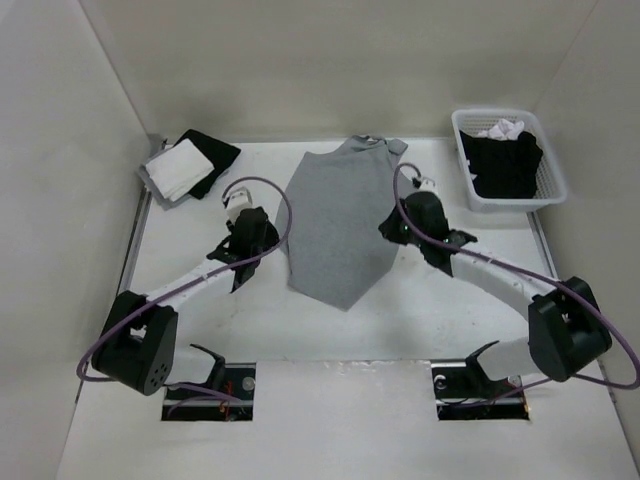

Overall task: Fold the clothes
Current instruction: Flatten the tank top out

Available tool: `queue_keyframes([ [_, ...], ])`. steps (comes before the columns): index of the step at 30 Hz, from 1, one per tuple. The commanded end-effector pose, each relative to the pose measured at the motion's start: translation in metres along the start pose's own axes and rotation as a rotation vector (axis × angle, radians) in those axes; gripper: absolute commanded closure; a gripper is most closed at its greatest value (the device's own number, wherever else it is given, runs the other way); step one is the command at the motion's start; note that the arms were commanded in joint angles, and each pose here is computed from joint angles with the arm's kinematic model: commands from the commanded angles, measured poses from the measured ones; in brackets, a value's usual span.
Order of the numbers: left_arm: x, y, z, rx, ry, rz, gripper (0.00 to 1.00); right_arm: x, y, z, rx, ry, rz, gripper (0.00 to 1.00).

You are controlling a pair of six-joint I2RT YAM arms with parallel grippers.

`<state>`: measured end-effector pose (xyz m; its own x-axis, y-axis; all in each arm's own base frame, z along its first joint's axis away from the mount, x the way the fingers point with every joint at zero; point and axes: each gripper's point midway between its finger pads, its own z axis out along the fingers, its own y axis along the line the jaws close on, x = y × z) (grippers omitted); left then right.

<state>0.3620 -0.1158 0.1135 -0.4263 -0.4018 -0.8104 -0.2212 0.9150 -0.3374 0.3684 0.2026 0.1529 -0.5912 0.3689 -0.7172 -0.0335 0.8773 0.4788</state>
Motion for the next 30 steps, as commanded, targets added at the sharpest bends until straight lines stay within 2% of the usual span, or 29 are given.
queue_keyframes([
  [1,0.019,0.001,0.005,0.064,0.040,-0.077,0.56,0.060,-0.015,-0.005,-0.025,0.028,0.096,0.69],
  [2,0.024,-0.002,0.009,0.085,0.066,-0.072,0.54,0.080,-0.019,-0.011,-0.019,0.061,0.085,0.63],
  [6,0.042,-0.008,0.025,0.097,0.137,-0.058,0.53,0.114,-0.035,-0.024,0.012,0.110,0.103,0.55],
  [12,0.062,-0.003,0.053,0.036,0.174,-0.055,0.57,0.130,-0.046,-0.018,0.044,0.139,0.117,0.54],
  [14,0.064,-0.005,0.061,0.030,0.171,-0.064,0.65,0.126,-0.042,-0.008,0.032,0.133,0.122,0.64],
  [15,0.063,-0.008,0.066,0.033,0.167,-0.075,0.76,0.125,-0.039,-0.005,0.021,0.136,0.119,0.70],
  [16,0.061,-0.010,0.069,0.034,0.164,-0.081,0.85,0.121,-0.038,-0.001,0.019,0.130,0.123,0.82],
  [18,0.051,-0.015,0.065,0.049,0.147,-0.111,0.99,0.113,-0.037,0.001,0.015,0.113,0.127,0.95],
  [22,0.006,-0.023,0.018,0.109,0.063,-0.109,1.00,0.098,-0.029,-0.020,-0.022,0.076,0.104,0.99],
  [27,-0.039,-0.023,-0.080,0.166,0.020,-0.083,1.00,0.093,-0.006,-0.089,-0.125,0.072,0.050,0.99],
  [30,-0.060,-0.021,-0.116,0.184,0.001,-0.084,0.98,0.080,0.005,-0.125,-0.181,0.052,0.034,0.97],
])
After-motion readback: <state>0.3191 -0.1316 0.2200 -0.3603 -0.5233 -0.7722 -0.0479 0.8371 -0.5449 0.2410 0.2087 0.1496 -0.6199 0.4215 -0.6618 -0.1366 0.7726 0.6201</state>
